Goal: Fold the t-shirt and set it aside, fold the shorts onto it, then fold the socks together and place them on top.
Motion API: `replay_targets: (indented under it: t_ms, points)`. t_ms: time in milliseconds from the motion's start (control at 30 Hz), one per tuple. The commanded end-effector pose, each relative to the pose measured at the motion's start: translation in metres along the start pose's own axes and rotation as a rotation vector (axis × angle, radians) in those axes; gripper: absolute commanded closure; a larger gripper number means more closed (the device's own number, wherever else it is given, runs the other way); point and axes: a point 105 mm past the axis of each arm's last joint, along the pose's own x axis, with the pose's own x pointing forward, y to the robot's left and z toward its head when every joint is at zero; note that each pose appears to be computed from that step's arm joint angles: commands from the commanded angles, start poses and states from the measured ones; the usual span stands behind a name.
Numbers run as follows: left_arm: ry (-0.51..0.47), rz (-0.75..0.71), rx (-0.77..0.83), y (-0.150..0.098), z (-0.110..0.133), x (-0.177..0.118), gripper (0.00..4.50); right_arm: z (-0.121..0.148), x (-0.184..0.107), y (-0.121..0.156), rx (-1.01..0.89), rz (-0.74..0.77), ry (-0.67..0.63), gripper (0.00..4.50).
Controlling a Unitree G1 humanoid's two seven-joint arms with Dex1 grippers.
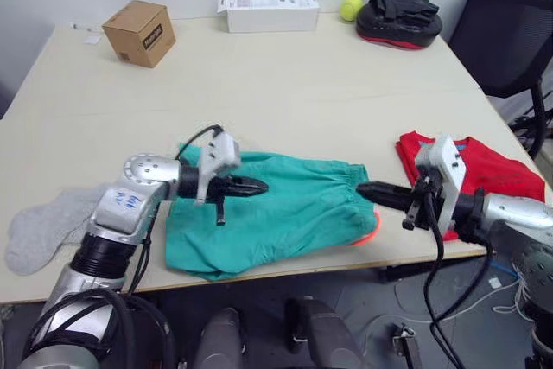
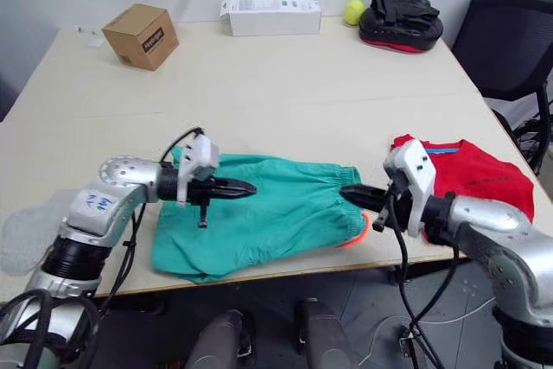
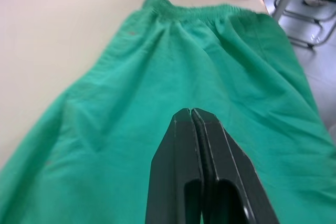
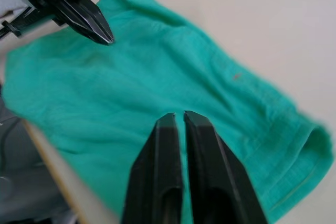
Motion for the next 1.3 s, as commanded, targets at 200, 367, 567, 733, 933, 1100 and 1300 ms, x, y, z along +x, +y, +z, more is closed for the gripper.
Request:
replay_targets:
  t_ms: [200,367,567,733,933,1100,1300]
  points:
    - [0.115,0.002,0.093,0.010,-0.035,0.025,4.50,-0.052,-0.016,0.027,0.480,-0.094,0.080,1.24]
    - [0.100,-0.002,0.092,0.009,-0.036,0.029,4.50,-0.058,-0.008,0.027,0.802,-0.142,0.025,0.06]
    - [0.096,0.009,0.094,0.009,-0.035,0.029,4.50,-0.057,0.018,0.015,1.019,-0.169,-0.111,0.06]
    - [0.102,0.026,0.095,0.011,-0.035,0.026,4.50,-0.061,0.044,0.007,1.121,-0.180,-0.099,0.06]
    - [0.114,0.066,0.090,0.017,-0.037,0.018,4.50,-0.048,0.061,-0.013,1.095,-0.207,-0.122,0.06]
    - [0.123,0.127,0.069,0.026,-0.042,0.010,4.50,-0.028,0.065,-0.010,0.806,-0.170,-0.149,1.32]
    - [0.125,0.174,0.041,0.029,-0.048,0.005,4.50,0.004,0.074,0.004,0.570,-0.055,-0.235,3.29]
